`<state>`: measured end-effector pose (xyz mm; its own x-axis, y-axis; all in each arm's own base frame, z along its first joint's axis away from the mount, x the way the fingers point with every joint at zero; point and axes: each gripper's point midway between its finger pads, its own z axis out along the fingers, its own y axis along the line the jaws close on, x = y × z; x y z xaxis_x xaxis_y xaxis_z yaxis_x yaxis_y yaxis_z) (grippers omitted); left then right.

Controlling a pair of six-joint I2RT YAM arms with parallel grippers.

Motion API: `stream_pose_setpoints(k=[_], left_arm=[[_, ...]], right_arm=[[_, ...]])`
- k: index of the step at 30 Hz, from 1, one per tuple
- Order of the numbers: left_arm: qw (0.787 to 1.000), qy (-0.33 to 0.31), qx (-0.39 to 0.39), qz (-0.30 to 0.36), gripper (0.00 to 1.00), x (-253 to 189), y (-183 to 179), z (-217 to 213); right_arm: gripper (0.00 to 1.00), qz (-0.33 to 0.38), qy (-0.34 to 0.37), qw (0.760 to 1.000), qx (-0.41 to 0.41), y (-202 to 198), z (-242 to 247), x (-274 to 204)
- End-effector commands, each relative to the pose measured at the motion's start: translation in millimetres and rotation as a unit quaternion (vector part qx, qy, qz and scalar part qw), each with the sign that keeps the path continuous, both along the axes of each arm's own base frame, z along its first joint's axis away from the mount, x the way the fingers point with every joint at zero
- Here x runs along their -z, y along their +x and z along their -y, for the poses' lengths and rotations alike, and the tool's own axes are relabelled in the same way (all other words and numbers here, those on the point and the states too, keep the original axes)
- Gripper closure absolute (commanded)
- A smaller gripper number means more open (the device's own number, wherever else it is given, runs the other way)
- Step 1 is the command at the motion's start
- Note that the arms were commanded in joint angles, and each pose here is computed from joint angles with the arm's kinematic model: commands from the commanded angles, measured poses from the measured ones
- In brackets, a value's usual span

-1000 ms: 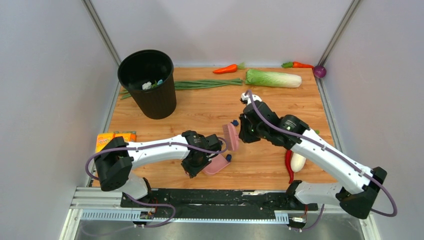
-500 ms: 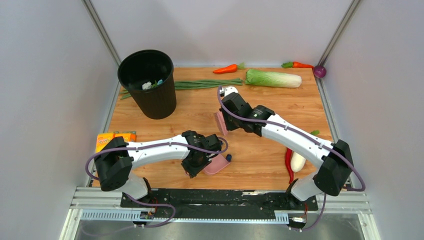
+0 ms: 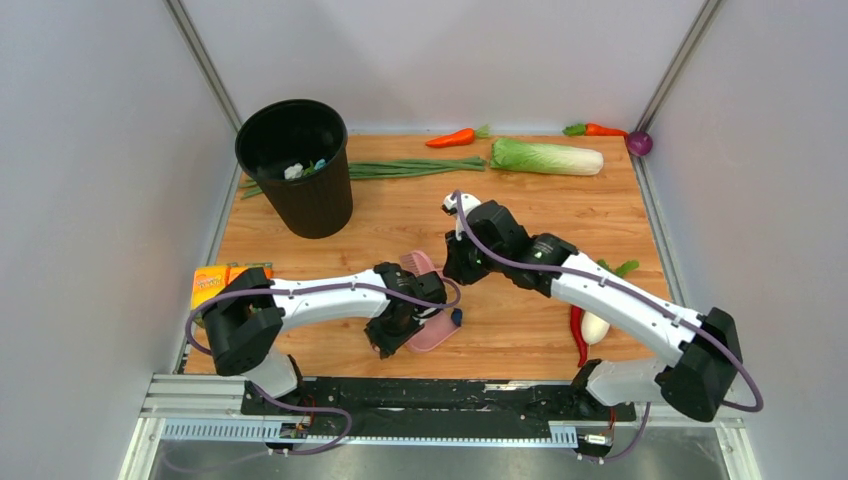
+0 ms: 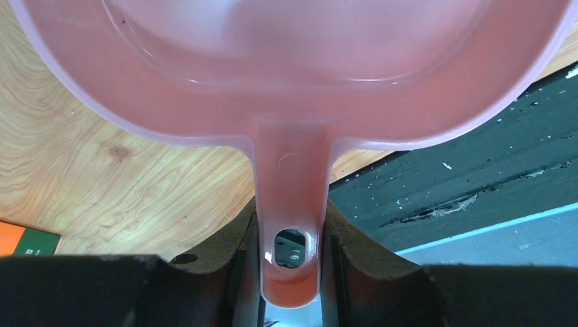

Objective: Sweep away the paper scraps from the table

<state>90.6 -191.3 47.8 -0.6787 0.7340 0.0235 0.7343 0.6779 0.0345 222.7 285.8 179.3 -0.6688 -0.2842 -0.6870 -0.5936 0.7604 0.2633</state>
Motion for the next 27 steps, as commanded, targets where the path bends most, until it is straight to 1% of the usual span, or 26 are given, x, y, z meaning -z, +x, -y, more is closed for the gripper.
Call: stream_pose_setpoints(k=[1, 3, 6, 8, 9, 10, 13, 16, 18, 20, 24, 27], left_arm=[[1.0, 0.014, 0.014, -0.019, 1.0, 9.0, -3.2, 0.5], [0.999, 0.011, 0.015, -0.031, 1.0, 10.9, -5.3, 4.8], [0.999, 0.013, 0.015, -0.029, 1.0, 11.7, -4.2, 5.3], [0.999, 0.01, 0.016, -0.029, 1.0, 10.8, -4.4, 5.3], [0.999, 0.011, 0.015, -0.029, 1.0, 11.8, -5.1, 4.8], [0.999, 0.01, 0.015, -0.029, 1.0, 10.8, -4.8, 4.7], [1.0, 0.006, 0.014, -0.025, 1.0, 9.1, -3.9, 5.5], [1.0, 0.003, 0.015, -0.023, 1.0, 7.2, -4.4, 4.7], [1.0, 0.001, 0.013, -0.021, 1.0, 7.0, -4.1, 4.6], [1.0, 0.0, 0.013, -0.02, 1.0, 6.7, -4.2, 3.9], [1.0, -0.001, 0.013, -0.019, 1.0, 6.2, -4.0, 4.4], [1.0, 0.0, 0.013, -0.02, 1.0, 6.4, -4.2, 4.0]], right_arm=[[1.0, -0.006, 0.081, 0.996, -0.034, -21.0, -13.1, -29.4], [1.0, -0.02, 0.094, 0.995, -0.04, -29.3, -12.7, -30.3], [1.0, -0.042, 0.108, 0.992, -0.056, -42.1, -14.5, -30.7], [1.0, -0.033, 0.115, 0.992, -0.046, -41.5, -10.4, -36.9], [1.0, -0.019, 0.116, 0.993, -0.029, -37.1, -5.7, -42.4], [1.0, 0.007, 0.109, 0.994, 0.006, -25.8, 3.5, -46.3], [1.0, 0.051, 0.089, 0.991, 0.083, 0.4, 29.9, -65.2], [1.0, 0.066, 0.073, 0.988, 0.12, 14.3, 46.5, -78.4], [1.0, 0.075, 0.058, 0.987, 0.131, 16.9, 53.7, -83.2], [1.0, 0.065, 0.021, 0.986, 0.15, 16.9, 66.2, -74.8], [1.0, 0.029, -0.067, 0.98, 0.187, 7.9, 96.6, -45.0], [1.0, 0.001, -0.1, 0.973, 0.209, -3.9, 112.9, -27.8]])
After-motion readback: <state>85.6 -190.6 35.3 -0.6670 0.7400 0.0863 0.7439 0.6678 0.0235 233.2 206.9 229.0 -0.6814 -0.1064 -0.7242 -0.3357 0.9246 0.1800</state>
